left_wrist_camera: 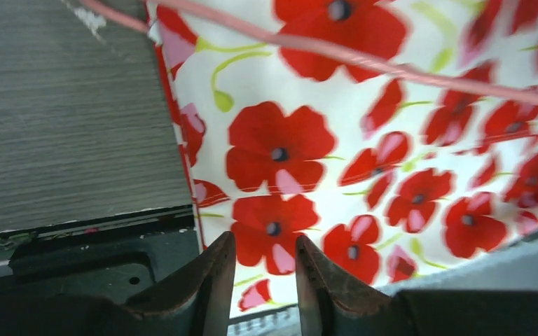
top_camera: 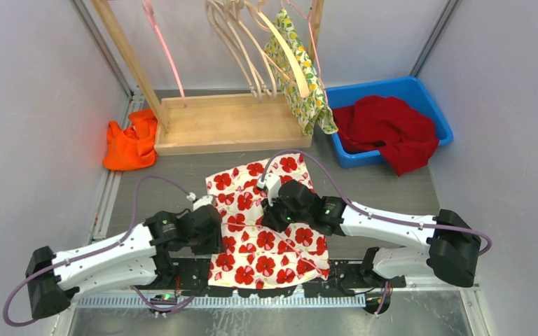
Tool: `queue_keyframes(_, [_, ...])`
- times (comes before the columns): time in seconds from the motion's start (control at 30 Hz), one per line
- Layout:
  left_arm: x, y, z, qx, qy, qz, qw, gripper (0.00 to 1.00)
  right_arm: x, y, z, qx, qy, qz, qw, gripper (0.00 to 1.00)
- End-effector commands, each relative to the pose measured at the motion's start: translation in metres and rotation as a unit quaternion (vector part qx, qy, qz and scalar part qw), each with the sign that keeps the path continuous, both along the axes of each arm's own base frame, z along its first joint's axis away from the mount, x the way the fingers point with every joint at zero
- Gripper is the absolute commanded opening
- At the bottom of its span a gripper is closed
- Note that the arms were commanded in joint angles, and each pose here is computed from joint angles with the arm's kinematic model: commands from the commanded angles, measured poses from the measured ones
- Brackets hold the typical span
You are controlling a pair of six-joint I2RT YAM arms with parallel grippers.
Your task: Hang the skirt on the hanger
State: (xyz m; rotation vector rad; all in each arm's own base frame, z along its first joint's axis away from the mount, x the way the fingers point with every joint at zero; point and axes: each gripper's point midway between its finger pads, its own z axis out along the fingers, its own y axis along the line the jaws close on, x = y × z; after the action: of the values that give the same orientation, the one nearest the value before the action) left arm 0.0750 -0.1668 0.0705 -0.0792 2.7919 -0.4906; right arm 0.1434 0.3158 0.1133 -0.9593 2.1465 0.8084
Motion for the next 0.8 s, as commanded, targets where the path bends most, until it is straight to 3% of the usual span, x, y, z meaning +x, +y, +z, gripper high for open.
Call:
queue_keyframes(0.0, [-0.012,0.003,-0.031,0.038,0.030,-0.010,0.999,0.39,-0.009,-0.022,-0.030,-0.059,0.017,0.010,0.998,0.01])
queue_keyframes(0.2, [-0.009,0.006,-0.053,0.077,0.038,0.018,0.996,0.44,-0.015,-0.023,-0.032,-0.051,0.028,0.015,0.998,0.01])
queue_keyframes(0.47, [-0.012,-0.003,-0.076,0.106,0.050,0.012,0.993,0.42,-0.018,-0.025,-0.028,-0.044,0.027,0.017,0.999,0.01])
queue_keyframes(0.53, [-0.013,0.000,-0.082,0.120,0.055,0.015,0.991,0.30,-0.019,-0.026,-0.029,-0.042,0.029,0.018,0.999,0.01])
queue_keyframes(0.6, [-0.013,0.003,-0.086,0.128,0.057,0.018,0.990,0.05,-0.019,-0.028,-0.029,-0.041,0.028,0.015,0.999,0.01])
queue_keyframes(0.63, [-0.013,0.004,-0.086,0.129,0.057,0.019,0.990,0.00,-0.020,-0.029,-0.029,-0.041,0.028,0.015,0.999,0.01])
queue_keyframes(0.77, [-0.010,0.013,-0.079,0.142,0.042,0.025,0.989,0.00,-0.017,-0.031,-0.026,-0.039,0.021,0.007,0.999,0.01])
